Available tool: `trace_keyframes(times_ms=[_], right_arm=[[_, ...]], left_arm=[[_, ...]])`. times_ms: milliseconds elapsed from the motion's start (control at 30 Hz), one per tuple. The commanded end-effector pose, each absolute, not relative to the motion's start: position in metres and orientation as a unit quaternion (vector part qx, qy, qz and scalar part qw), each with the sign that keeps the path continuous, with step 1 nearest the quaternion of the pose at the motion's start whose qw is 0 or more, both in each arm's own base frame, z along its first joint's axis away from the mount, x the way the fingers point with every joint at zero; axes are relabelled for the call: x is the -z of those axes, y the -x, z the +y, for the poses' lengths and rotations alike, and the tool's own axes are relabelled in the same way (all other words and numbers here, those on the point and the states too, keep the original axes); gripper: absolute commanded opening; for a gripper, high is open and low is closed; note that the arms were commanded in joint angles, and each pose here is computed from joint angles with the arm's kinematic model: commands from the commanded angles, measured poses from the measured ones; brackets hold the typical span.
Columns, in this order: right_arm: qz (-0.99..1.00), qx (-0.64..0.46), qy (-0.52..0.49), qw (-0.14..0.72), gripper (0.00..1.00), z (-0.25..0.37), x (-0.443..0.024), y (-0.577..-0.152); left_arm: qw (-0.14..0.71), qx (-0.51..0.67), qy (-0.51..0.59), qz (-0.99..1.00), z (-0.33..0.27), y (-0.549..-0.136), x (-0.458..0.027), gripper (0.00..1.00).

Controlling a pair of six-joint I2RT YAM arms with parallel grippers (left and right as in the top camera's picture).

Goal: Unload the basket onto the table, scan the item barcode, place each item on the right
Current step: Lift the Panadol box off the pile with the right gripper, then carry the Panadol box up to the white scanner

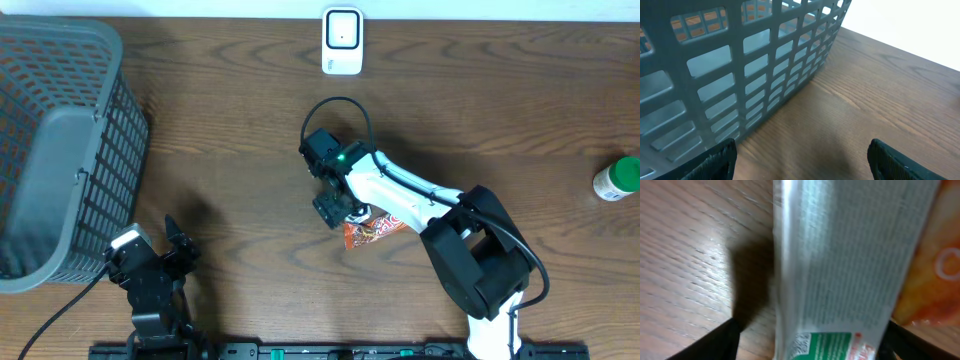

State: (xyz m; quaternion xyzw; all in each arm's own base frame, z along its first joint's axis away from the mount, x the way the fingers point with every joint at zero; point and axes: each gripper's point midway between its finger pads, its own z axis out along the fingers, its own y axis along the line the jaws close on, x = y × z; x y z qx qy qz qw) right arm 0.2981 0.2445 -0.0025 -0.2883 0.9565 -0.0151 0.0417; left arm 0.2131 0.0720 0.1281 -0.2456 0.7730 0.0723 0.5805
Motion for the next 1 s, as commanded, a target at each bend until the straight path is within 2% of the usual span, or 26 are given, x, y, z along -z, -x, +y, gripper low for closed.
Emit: trace_keyframes(times_ms=[0, 100, 133, 267, 467, 967], right_arm=[[0.959, 0.027, 0.281, 0.012, 0.59, 0.238, 0.032, -0.291], [0.961, 0.015, 0.276, 0.008, 0.36, 0.238, 0.032, -0.291], [0.962, 0.014, 0.273, 0.007, 0.31, 0.237, 0.032, -0.292], [0.966, -0.008, 0.259, -0.002, 0.23, 0.235, 0.032, -0.294], [0.964, -0.109, 0.240, -0.033, 0.16, 0.243, 0.015, -0.295], [0.864, -0.432, 0.258, -0.009, 0.18, 0.248, -0.109, -0.307]], left_arm=[[0.578, -0.077, 0.252, 0.772, 0.075, -0.212, -0.125, 0.84], [0.578, -0.077, 0.252, 0.772, 0.075, -0.212, -0.125, 0.84], [0.578, -0.077, 0.252, 0.772, 0.075, -0.212, -0.125, 0.84], [0.578, -0.077, 0.252, 0.772, 0.075, -0.212, -0.125, 0.84], [0.578, -0.077, 0.252, 0.772, 0.075, -0.212, -0.125, 0.84], [0.578, -0.077, 0.252, 0.772, 0.075, -0.212, -0.125, 0.84]])
